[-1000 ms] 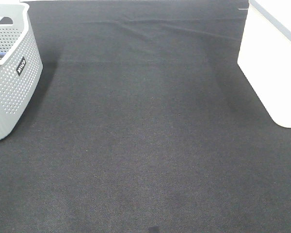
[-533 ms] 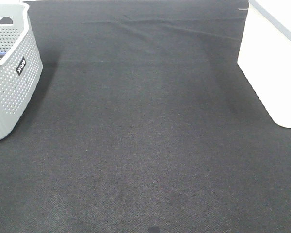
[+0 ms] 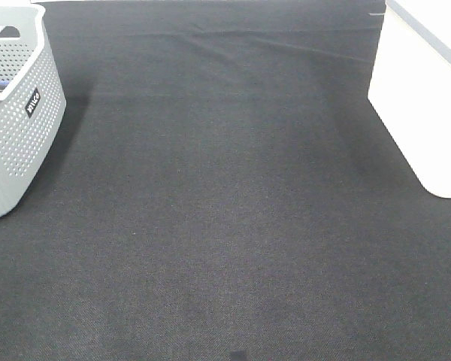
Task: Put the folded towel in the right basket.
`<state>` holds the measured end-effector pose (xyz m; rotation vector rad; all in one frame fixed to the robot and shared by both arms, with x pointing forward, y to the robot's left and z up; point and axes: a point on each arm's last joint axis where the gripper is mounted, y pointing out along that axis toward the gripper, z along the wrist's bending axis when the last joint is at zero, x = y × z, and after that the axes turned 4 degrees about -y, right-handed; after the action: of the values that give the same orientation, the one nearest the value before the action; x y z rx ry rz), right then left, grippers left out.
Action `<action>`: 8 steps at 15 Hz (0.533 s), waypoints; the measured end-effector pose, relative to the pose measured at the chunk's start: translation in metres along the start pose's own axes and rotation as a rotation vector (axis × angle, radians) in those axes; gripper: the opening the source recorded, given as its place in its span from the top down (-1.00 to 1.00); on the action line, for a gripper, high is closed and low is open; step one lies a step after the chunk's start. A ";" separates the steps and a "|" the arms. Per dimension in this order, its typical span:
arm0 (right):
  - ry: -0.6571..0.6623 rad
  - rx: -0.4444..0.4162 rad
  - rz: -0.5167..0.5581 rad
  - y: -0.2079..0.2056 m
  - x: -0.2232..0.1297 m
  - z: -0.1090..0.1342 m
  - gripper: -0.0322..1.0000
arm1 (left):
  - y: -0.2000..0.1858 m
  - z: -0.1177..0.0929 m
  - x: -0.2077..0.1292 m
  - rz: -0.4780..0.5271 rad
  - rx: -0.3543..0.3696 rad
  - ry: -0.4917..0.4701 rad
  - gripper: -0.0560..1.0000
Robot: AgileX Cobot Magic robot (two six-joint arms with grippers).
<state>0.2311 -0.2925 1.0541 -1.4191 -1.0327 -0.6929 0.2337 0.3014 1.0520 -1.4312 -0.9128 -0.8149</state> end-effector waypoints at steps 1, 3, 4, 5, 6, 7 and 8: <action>0.000 0.000 0.000 0.000 0.000 0.000 -0.73 | 0.000 0.000 0.000 0.000 0.000 0.000 -0.95; 0.000 0.000 0.000 0.000 0.000 0.000 -0.73 | 0.000 0.000 0.000 0.000 0.000 0.000 -0.95; 0.000 0.000 0.000 0.000 0.000 0.000 -0.73 | 0.000 0.000 0.000 0.000 0.000 0.000 -0.95; 0.000 0.000 0.000 0.000 0.000 0.000 -0.73 | 0.000 0.000 0.000 0.000 0.000 0.000 -0.95; 0.000 0.000 0.000 0.000 0.000 0.000 -0.73 | 0.000 0.000 0.000 0.000 0.000 0.000 -0.95; 0.000 0.000 0.000 0.000 0.000 0.000 -0.73 | 0.000 0.000 0.000 0.000 0.000 0.000 -0.95; 0.000 0.000 0.000 0.000 0.000 0.000 -0.73 | 0.000 0.000 0.000 0.000 0.000 0.000 -0.95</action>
<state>0.2311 -0.2925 1.0541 -1.4191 -1.0327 -0.6929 0.2337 0.3014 1.0520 -1.4312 -0.9128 -0.8149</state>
